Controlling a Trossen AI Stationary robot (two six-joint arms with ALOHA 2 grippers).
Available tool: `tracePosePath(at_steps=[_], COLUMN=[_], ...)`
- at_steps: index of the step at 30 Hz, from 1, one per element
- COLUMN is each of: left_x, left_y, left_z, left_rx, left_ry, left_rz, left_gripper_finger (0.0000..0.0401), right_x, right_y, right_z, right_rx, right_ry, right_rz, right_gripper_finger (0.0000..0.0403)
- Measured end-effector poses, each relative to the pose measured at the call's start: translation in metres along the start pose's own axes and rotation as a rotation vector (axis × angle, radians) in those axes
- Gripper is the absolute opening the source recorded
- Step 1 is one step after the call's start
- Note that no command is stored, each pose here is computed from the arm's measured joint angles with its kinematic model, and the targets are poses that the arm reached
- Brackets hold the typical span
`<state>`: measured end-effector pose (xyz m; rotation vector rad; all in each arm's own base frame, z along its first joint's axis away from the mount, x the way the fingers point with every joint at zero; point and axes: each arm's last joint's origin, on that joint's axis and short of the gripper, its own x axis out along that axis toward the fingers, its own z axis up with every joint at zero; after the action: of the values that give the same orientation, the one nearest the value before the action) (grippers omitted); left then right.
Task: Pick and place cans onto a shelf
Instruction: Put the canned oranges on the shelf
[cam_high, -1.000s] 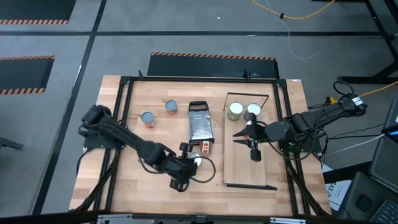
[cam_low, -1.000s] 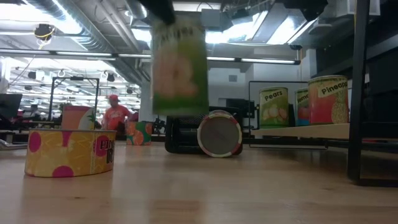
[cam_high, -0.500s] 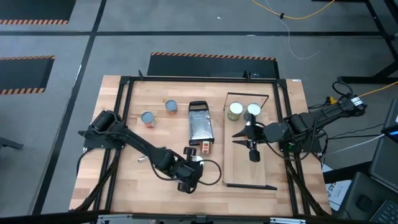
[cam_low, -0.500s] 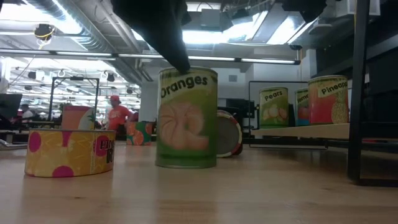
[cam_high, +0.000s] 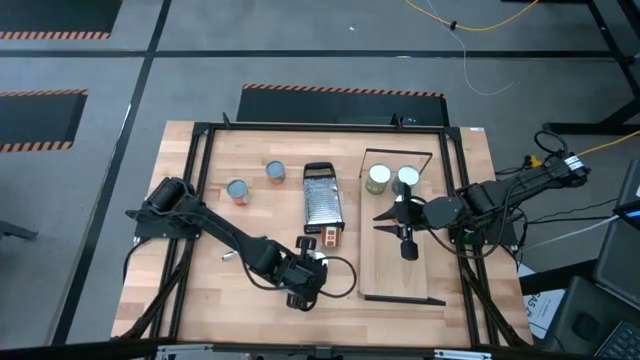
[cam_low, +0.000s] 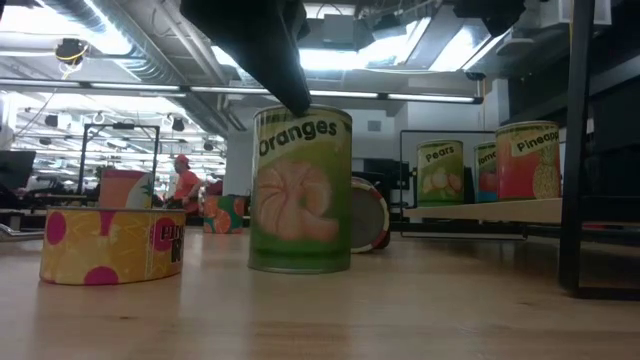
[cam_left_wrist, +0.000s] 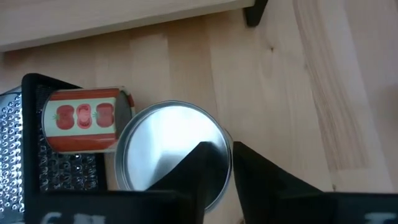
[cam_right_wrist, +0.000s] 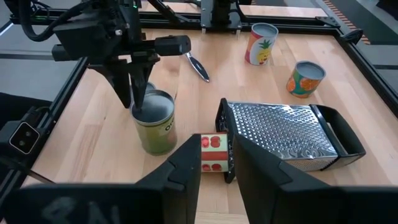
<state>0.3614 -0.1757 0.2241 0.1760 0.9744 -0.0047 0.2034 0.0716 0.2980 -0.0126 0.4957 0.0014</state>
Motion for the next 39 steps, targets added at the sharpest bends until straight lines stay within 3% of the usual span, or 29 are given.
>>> tracePosePath(at_steps=[5,12,16,21,26,30,36,39], left_x=[-0.001,-0.017,-0.045,-0.095,-0.155,-0.189,-0.193,-0.183], left_y=[0.0,0.001,0.006,0.022,0.042,0.05,0.049,0.046], left_z=[0.001,0.017,0.031,0.036,0.021,-0.002,-0.047,-0.068], left_rx=[0.0,0.006,0.088,0.096,0.064,0.005,-0.065,-0.103], left_ry=[-0.001,-0.038,-0.058,-0.115,-0.176,-0.242,-0.279,-0.302], left_rz=[-0.003,-0.01,-0.006,0.079,0.193,0.206,0.183,0.155], left_gripper_finger=[0.0074,0.0075,0.0073,0.0071,0.0071,0.0071,0.0071,0.0071], right_x=[0.0,0.0,0.011,0.036,0.066,0.093,0.127,0.142], right_y=[0.0,0.003,0.011,0.024,0.034,0.043,0.054,0.062], right_z=[0.001,0.014,0.023,0.029,0.023,0.013,0.006,0.013], right_rx=[0.003,0.027,-0.015,-0.103,-0.101,-0.112,-0.144,-0.222], right_ry=[-0.009,-0.136,-0.225,-0.31,-0.316,-0.298,-0.219,-0.168], right_rz=[0.002,0.044,0.131,0.224,0.235,0.262,0.28,0.293], right_gripper_finger=[0.0097,0.0097,0.0097,0.0097,0.0096,0.0096,0.0096,0.0096])
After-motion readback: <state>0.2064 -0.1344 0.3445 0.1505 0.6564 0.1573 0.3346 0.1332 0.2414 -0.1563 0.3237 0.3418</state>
